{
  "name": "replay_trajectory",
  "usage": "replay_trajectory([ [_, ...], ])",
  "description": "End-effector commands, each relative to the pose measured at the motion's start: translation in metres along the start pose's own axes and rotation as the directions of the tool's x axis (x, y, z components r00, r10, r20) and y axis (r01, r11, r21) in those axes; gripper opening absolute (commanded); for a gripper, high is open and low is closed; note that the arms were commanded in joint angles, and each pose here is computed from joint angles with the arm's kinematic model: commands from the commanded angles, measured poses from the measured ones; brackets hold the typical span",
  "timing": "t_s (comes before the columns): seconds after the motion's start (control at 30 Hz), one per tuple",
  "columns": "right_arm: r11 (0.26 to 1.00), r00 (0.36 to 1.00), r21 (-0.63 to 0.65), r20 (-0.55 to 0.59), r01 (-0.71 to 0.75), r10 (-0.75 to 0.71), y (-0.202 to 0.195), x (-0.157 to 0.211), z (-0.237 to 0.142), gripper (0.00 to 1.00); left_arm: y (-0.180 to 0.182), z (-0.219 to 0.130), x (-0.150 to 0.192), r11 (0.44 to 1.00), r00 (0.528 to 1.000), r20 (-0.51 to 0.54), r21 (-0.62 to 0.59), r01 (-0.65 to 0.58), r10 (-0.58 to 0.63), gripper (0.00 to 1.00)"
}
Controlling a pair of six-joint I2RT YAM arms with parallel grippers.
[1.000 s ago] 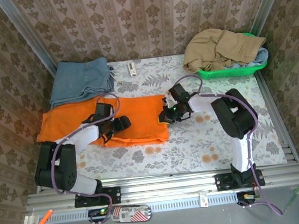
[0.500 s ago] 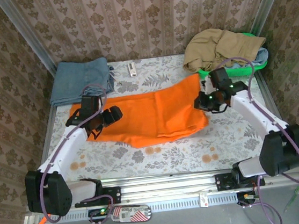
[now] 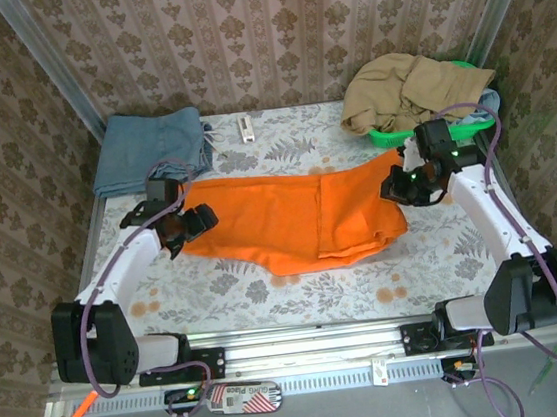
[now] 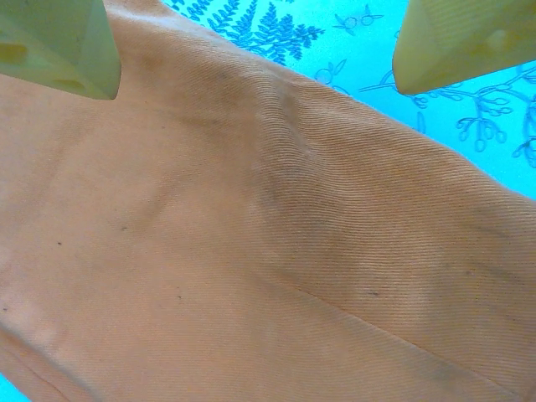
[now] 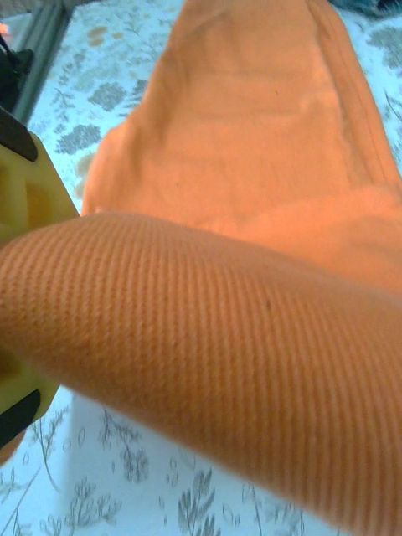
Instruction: Fold and stack the trousers
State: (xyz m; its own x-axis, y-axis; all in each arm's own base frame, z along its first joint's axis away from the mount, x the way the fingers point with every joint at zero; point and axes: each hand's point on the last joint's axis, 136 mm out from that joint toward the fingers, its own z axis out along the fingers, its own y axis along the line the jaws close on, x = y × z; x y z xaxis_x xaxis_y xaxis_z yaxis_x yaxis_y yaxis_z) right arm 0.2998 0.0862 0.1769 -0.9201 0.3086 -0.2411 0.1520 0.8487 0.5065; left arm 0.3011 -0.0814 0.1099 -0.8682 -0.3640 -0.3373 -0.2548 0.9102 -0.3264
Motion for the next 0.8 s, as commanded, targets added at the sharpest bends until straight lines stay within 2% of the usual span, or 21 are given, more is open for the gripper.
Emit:
replay_trajectory([
  [0.0, 0.994, 1.0, -0.102, -0.003, 0.029, -0.03, 0.044, 0.003, -0.008, 0.0, 0.001, -0.017, -0.01, 1.0, 0.999, 0.025, -0.022, -0.021, 0.021, 0.85],
  [0.2, 0.983, 0.996, -0.16, 0.022, 0.092, -0.09, 0.122, 0.011, -0.004, 0.0, 0.01, -0.047, -0.028, 0.998, 0.997, 0.081, -0.057, -0.004, 0.009, 0.85],
  [0.37, 0.977, 0.992, -0.173, 0.027, 0.128, -0.125, 0.181, 0.007, 0.017, 0.0, 0.031, -0.059, -0.045, 0.992, 0.987, 0.113, -0.035, 0.12, -0.115, 0.84],
  [0.53, 0.967, 0.991, -0.22, 0.002, 0.13, -0.132, 0.243, 0.006, 0.057, 0.0, 0.036, -0.073, -0.049, 0.987, 0.977, 0.146, -0.006, 0.158, -0.156, 0.84],
  [0.63, 0.959, 0.988, -0.252, -0.051, 0.128, -0.145, 0.277, 0.015, 0.092, 0.0, 0.041, -0.078, -0.052, 0.981, 0.969, 0.152, 0.012, 0.193, -0.193, 0.84],
  [0.77, 0.94, 0.966, -0.275, -0.099, 0.204, -0.238, 0.32, 0.033, 0.126, 0.0, 0.046, -0.083, -0.052, 0.977, 0.966, 0.148, 0.023, 0.212, -0.213, 0.84],
])
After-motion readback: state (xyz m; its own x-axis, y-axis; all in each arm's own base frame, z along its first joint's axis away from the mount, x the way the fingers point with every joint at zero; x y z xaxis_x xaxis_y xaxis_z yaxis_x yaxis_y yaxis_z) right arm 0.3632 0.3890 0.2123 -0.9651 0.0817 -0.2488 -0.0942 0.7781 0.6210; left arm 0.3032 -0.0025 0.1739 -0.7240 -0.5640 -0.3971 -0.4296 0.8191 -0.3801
